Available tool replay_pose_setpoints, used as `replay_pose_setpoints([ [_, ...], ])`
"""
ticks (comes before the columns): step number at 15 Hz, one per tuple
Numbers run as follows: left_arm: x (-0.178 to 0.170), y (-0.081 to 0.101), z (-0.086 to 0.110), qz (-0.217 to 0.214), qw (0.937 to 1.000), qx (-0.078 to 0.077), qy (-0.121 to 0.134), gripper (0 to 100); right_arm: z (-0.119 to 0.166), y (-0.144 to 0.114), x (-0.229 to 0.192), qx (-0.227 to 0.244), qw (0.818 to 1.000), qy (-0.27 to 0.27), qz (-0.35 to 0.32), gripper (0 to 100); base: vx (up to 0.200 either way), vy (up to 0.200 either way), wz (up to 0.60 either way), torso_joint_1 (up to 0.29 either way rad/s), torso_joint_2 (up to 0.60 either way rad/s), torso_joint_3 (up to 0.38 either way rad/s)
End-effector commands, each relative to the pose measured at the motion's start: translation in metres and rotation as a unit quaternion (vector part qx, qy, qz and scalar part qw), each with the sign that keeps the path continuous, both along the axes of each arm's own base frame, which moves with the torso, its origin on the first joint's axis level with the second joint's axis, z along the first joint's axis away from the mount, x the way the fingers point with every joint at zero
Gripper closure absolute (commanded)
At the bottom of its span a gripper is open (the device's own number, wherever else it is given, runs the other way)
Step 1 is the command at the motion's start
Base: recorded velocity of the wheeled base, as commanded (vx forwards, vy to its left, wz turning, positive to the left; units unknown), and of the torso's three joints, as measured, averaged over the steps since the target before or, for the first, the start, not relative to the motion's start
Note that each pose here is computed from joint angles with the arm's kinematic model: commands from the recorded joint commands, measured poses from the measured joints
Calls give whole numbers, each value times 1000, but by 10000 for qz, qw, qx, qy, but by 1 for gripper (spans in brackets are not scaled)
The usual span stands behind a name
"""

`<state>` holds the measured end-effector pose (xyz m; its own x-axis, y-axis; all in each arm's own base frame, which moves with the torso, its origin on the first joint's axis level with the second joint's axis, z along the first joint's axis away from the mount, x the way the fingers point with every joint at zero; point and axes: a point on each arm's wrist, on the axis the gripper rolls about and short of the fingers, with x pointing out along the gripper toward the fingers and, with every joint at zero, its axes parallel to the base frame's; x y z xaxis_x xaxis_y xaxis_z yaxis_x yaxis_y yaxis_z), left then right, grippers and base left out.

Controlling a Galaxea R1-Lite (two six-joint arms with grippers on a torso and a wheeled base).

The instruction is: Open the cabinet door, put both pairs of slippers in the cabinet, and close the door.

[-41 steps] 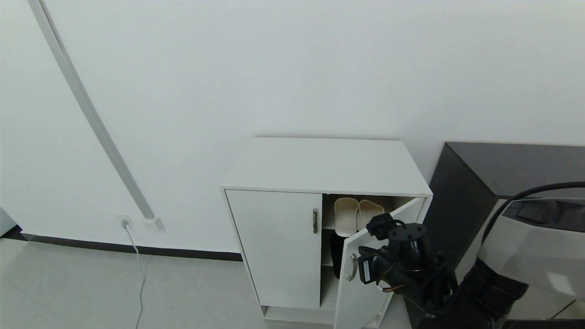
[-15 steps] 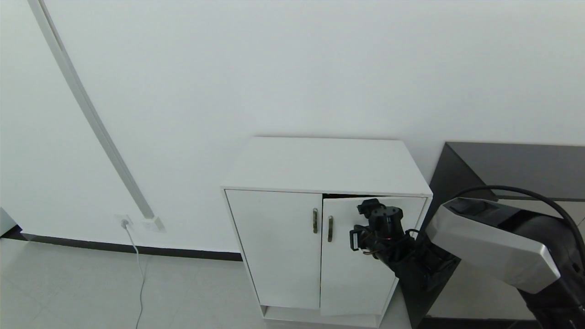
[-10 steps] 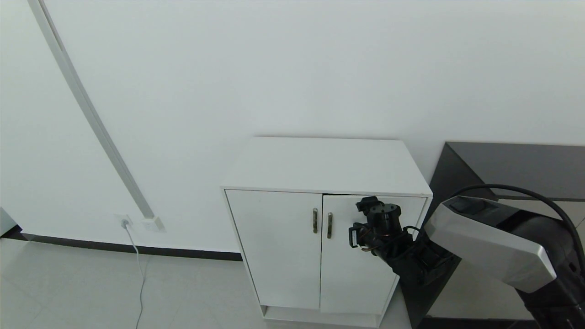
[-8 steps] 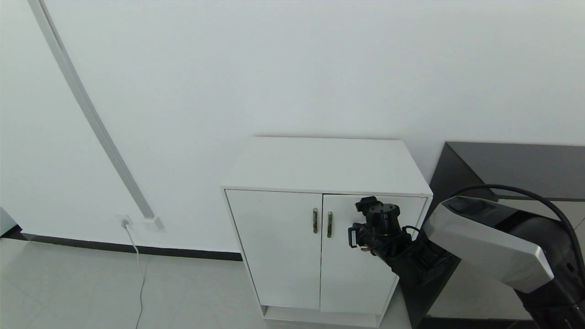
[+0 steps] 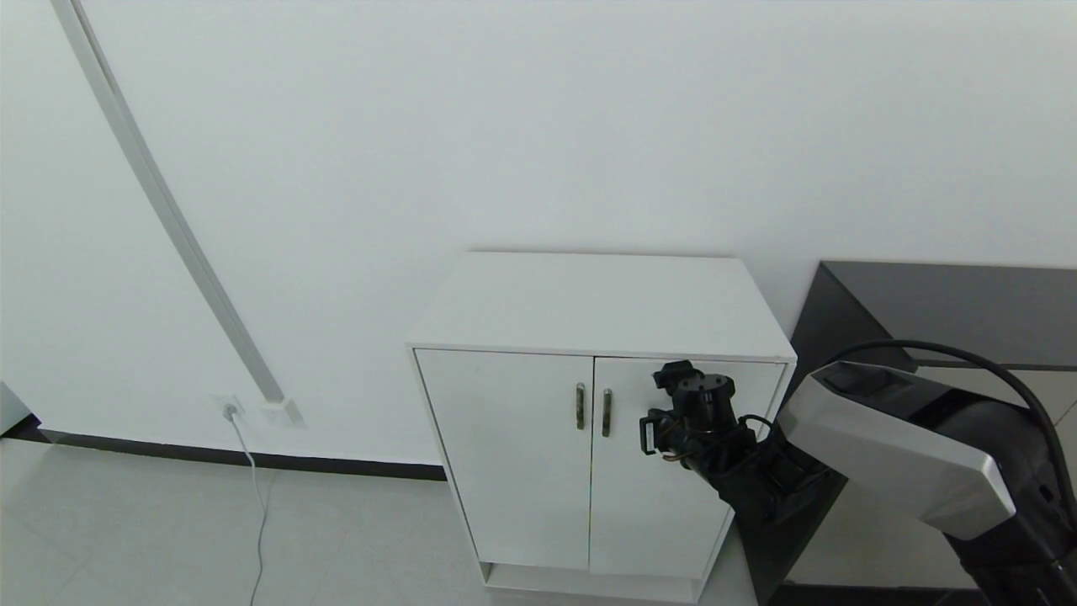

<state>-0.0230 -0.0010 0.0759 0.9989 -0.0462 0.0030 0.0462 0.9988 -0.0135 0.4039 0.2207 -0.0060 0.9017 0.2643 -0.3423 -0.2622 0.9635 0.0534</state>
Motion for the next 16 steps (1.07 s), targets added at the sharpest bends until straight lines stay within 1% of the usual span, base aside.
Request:
replay_pose_setpoints([
  [1,0,0,0,1,10000,-1,7,100,1,0,0,7,10000,-15,1,100,0,0,0,0,0,0],
  [16,0,0,0,1,10000,-1,7,100,3,3,5,-104,9999,-110,45,100,0,0,0,0,0,0],
])
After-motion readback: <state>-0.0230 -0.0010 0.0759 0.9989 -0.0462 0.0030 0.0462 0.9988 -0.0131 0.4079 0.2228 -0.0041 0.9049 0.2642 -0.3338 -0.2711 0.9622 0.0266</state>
